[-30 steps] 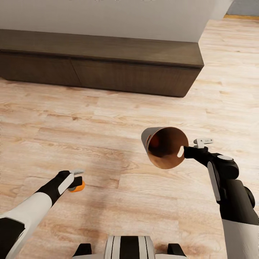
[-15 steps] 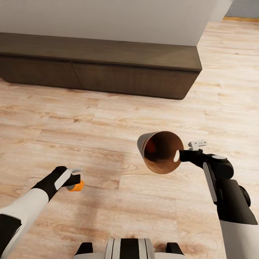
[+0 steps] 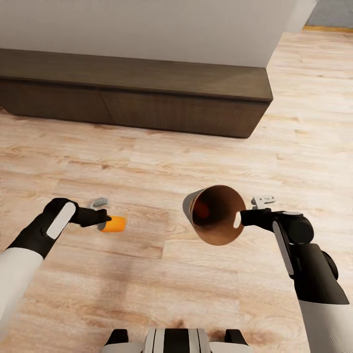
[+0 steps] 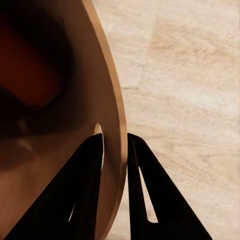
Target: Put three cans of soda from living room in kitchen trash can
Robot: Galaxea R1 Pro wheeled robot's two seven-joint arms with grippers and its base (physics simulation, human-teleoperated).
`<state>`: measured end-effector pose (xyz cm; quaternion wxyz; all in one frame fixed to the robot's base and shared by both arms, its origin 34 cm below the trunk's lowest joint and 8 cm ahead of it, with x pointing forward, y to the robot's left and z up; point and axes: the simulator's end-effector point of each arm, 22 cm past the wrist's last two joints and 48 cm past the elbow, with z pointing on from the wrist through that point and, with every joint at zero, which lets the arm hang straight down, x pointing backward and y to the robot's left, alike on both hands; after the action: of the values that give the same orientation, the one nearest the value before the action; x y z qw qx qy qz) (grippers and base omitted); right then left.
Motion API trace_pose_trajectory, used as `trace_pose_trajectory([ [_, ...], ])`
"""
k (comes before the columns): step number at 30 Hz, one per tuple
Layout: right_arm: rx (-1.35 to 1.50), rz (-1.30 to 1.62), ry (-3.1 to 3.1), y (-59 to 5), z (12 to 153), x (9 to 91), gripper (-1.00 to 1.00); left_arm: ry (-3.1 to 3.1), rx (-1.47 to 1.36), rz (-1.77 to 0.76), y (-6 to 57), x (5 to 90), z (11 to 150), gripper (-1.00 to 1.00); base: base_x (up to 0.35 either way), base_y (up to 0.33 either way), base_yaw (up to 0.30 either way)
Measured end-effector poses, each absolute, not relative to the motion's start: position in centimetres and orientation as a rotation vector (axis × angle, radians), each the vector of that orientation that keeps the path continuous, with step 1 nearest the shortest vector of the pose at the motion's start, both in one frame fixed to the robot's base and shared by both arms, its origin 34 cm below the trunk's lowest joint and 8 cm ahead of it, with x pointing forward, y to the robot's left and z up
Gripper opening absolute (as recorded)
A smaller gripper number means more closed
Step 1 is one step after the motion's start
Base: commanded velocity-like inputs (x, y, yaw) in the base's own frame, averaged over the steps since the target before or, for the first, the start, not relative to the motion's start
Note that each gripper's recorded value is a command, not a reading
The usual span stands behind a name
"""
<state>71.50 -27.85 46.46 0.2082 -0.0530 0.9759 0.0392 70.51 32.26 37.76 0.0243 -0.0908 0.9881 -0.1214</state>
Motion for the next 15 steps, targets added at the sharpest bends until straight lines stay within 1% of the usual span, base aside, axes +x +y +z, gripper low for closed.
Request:
trace_pose_trajectory([
  [1, -0.149, 0.107, 2.717, -27.9, 46.6, 71.5, -1.00, 3.013, -0.269, -0.447, 31.7, 71.7, 39.1, -1.00, 0.000, 0.000, 0.000],
  [6, -0.172, 0.099, 2.719, -27.6, 47.5, 71.7, -1.00, 2.966, -0.251, -0.534, 31.4, 72.9, 41.5, -1.00, 0.000, 0.000, 0.000],
  [10, -0.185, 0.129, 2.725, -26.8, 48.1, 71.9, -1.00, 2.923, -0.240, -0.655, 30.7, 73.5, 43.6, -1.00, 0.000, 0.000, 0.000],
  [15, -0.186, 0.101, 2.764, -27.4, 47.7, 72.3, -1.00, 2.905, -0.232, -0.706, 30.2, 73.8, 45.1, -1.00, 0.000, 0.000, 0.000],
])
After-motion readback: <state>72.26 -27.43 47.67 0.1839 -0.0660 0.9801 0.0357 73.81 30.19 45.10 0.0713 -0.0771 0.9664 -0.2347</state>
